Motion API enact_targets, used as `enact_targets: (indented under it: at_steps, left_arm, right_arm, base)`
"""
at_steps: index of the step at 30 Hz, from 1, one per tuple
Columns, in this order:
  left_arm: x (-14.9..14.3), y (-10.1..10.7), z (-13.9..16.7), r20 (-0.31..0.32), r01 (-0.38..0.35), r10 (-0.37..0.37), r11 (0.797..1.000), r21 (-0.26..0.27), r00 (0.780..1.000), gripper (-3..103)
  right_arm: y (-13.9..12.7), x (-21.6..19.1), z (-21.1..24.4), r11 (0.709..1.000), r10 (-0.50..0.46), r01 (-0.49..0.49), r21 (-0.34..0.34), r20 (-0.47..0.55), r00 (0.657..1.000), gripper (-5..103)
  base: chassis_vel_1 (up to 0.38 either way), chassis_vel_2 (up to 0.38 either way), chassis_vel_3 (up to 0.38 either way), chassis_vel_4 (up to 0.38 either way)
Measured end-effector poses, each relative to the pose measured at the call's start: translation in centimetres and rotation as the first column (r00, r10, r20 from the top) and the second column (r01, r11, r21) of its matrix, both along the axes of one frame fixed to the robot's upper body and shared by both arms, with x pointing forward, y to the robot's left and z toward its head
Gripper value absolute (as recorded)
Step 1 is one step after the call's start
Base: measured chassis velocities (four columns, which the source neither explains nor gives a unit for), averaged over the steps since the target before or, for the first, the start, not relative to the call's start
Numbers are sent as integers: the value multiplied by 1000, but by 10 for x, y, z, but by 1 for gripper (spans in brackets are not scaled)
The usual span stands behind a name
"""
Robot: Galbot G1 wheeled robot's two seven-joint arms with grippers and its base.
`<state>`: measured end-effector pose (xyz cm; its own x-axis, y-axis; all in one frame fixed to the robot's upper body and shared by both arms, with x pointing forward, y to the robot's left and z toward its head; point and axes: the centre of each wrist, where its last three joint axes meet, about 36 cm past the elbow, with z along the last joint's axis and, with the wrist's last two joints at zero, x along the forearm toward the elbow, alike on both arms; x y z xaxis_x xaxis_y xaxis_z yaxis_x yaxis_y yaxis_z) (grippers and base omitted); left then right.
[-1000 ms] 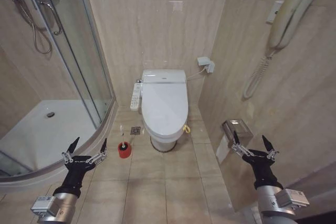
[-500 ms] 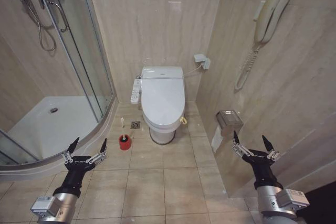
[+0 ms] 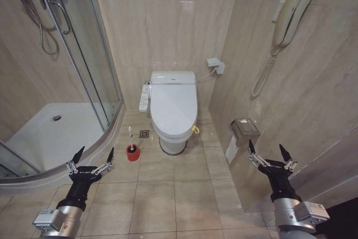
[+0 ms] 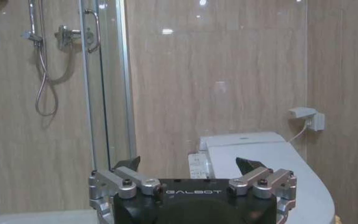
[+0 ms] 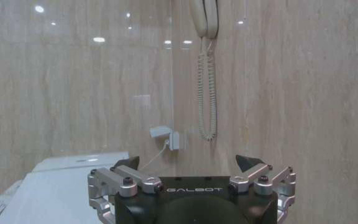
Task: Open the toilet lid, clean the toilet bowl with a toilet brush, close the toilet lid, and flush.
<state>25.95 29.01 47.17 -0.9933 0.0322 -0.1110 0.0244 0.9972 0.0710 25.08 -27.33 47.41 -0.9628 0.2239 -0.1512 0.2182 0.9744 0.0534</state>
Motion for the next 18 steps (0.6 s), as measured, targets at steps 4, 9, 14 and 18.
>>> enact_targets:
  at_steps: [4,9,14,18]
  left_arm:
    - [0,0,0,0,0,0,1000,0,1000,100]
    - [0,0,0,0,0,0,1000,0,1000,100]
    - [0,0,0,0,0,0,1000,0,1000,100]
    - [0,0,0,0,0,0,1000,0,1000,100]
  right_arm:
    - [0,0,0,1000,0,0,0,0,1000,100]
    - [0,0,0,1000,0,0,0,0,1000,100]
    - [0,0,0,1000,0,0,0,0,1000,100]
    - [0,0,0,1000,0,0,0,0,1000,100]
  base:
    - [0,0,0,0]
    - [-47,33,50,-41]
    - [-112,101,128,-101]
    - [-43,48,56,-40]
